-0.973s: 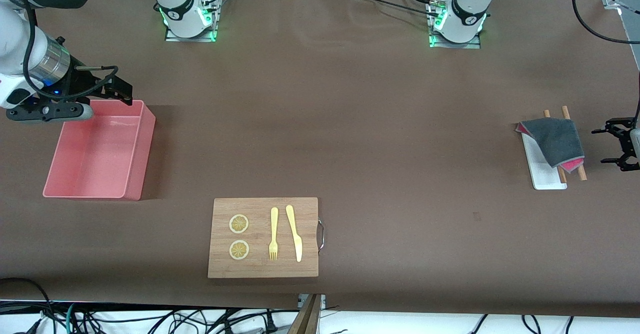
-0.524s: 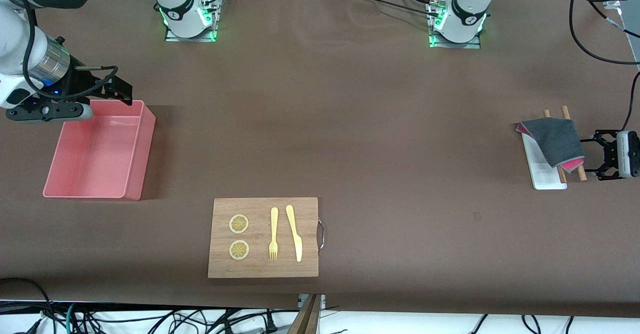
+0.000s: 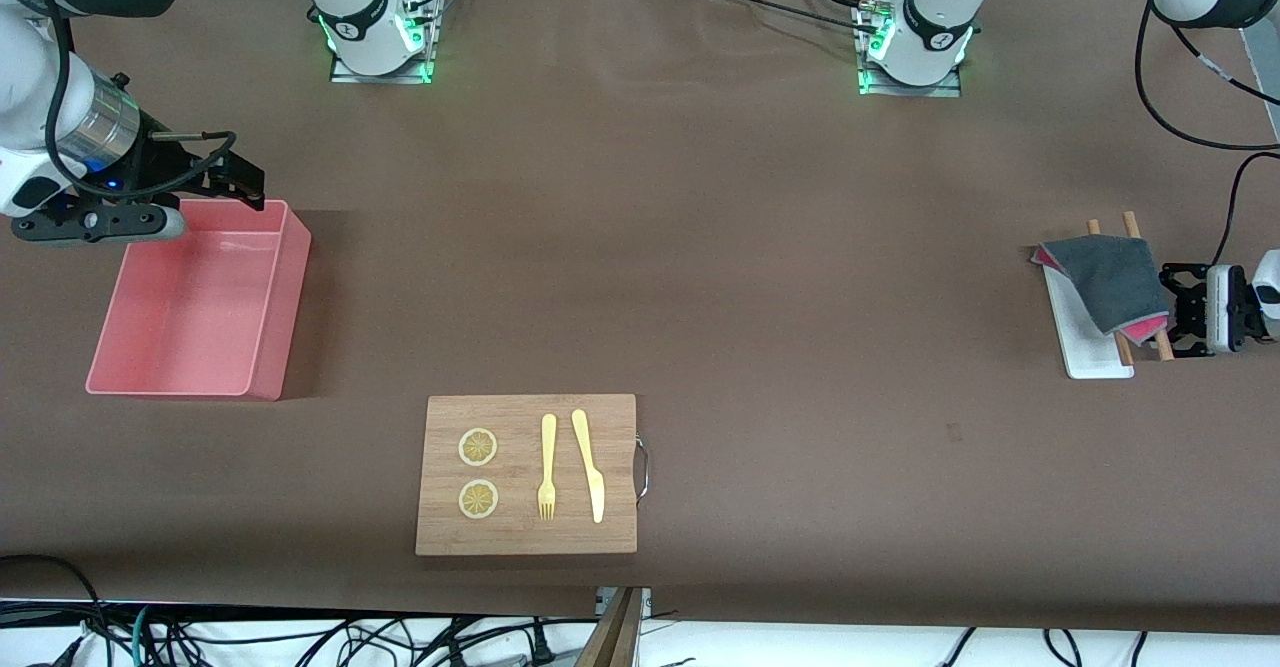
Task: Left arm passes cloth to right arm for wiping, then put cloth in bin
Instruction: 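Lower the left gripper onto the grey cloth on the rack and grasp it, then lift the cloth with the left gripper while the right gripper moves up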
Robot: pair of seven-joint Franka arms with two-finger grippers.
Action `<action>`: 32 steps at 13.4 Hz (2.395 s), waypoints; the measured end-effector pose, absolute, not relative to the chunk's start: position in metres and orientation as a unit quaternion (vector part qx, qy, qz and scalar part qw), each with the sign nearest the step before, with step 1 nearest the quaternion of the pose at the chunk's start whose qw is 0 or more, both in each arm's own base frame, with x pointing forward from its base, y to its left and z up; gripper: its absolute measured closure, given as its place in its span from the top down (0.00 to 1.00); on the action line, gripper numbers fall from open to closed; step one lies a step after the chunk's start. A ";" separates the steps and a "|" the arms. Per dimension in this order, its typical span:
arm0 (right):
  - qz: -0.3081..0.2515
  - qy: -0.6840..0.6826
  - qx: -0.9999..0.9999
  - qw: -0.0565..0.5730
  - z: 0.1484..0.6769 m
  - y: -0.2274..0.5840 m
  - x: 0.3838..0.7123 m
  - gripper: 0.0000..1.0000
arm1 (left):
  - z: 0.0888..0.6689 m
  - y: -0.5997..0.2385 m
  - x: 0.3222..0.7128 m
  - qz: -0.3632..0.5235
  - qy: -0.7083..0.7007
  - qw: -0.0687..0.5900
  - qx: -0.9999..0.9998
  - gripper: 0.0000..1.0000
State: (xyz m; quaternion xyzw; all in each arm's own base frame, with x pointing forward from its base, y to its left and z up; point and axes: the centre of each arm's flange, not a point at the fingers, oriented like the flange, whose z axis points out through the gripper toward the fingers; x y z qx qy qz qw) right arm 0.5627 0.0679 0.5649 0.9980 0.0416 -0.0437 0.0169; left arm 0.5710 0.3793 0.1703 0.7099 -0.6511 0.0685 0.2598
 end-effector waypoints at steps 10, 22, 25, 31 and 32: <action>-0.044 0.041 0.998 0.017 0.565 0.068 0.563 1.00 | 0.172 0.382 0.571 0.073 -0.651 0.258 0.710 0.02; -0.047 0.044 0.998 0.017 0.563 0.067 0.563 1.00 | 0.283 0.415 0.548 0.036 -0.573 0.276 0.771 0.02; -0.068 0.043 0.997 0.018 0.553 0.067 0.563 1.00 | 0.362 0.402 0.545 -0.004 -0.517 0.261 0.815 0.02; -0.099 0.107 0.989 -0.018 0.611 0.076 0.535 1.00 | 0.446 0.281 0.578 -0.104 -0.419 0.257 0.864 0.02; -0.102 0.136 0.985 -0.035 0.627 0.081 0.527 1.00 | 0.455 0.255 0.586 -0.119 -0.407 0.251 0.870 0.02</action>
